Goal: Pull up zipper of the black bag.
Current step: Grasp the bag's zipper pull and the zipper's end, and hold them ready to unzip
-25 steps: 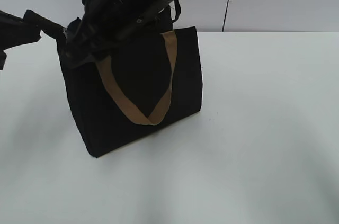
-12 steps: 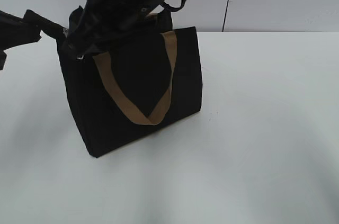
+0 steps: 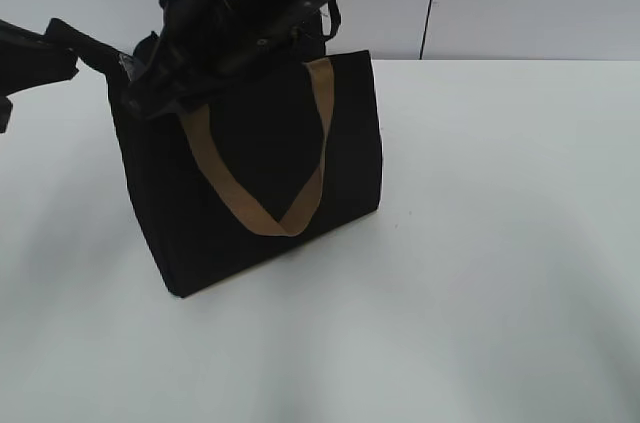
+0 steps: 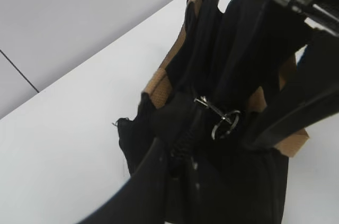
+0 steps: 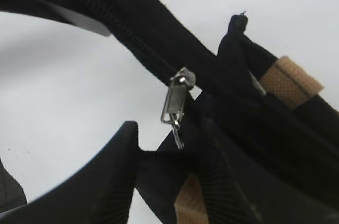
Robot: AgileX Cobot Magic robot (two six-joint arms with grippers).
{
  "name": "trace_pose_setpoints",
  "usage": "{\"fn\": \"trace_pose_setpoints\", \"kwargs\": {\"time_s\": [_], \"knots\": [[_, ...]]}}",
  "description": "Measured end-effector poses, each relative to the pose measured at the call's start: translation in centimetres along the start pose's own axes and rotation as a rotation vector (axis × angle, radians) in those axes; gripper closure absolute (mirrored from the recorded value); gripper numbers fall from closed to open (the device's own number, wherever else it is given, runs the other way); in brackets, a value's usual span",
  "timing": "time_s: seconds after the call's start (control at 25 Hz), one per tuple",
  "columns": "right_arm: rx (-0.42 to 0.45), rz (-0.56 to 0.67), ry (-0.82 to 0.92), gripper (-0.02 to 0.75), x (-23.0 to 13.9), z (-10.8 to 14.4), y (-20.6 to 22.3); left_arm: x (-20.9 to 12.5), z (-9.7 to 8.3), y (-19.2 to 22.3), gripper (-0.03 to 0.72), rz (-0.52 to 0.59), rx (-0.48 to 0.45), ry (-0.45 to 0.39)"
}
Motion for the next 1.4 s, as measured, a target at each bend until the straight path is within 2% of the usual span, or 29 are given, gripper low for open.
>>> {"fn": "trace_pose_setpoints", "kwargs": {"time_s": [0.36,0.64,1.08,1.12,1.24,1.4], "knots": [[-0.018,-0.017,0.026,0.451,0.06,-0.46,0.52,0.0,-0.01,0.0,0.665,0.0,-0.001,0.0],[-0.025,-0.027,0.027,0.556,0.18,-0.59,0.59,0.0,-0.01,0.0,0.665,0.0,-0.001,0.0],[-0.02,-0.017,0.026,0.571,0.03,-0.51,0.59,0.0,-0.01,0.0,0.665,0.0,-0.001,0.0],[-0.021,-0.016,0.025,0.583,0.02,-0.52,0.59,0.0,0.0,0.0,0.665,0.0,0.0,0.0],[-0.026,-0.012,0.016,0.717,-0.04,-0.6,0.59,0.0,0.0,0.0,0.665,0.0,0.0,0.0],[-0.03,-0.009,0.024,0.752,-0.1,-0.66,0.59,-0.07,0.0,0.0,0.665,0.005,0.0,0.008]]}}
Point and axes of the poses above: a point on each arm's last joint axis where the gripper is mounted, y pointing out along that axis toward the gripper, z along the wrist's bending axis when the last joint is at zero, x = y × z, the point moved 6 cm from there along y, pointing out along that axis toward the gripper, and after that the axes turned 11 degrees about y, right-handed, at the moved point
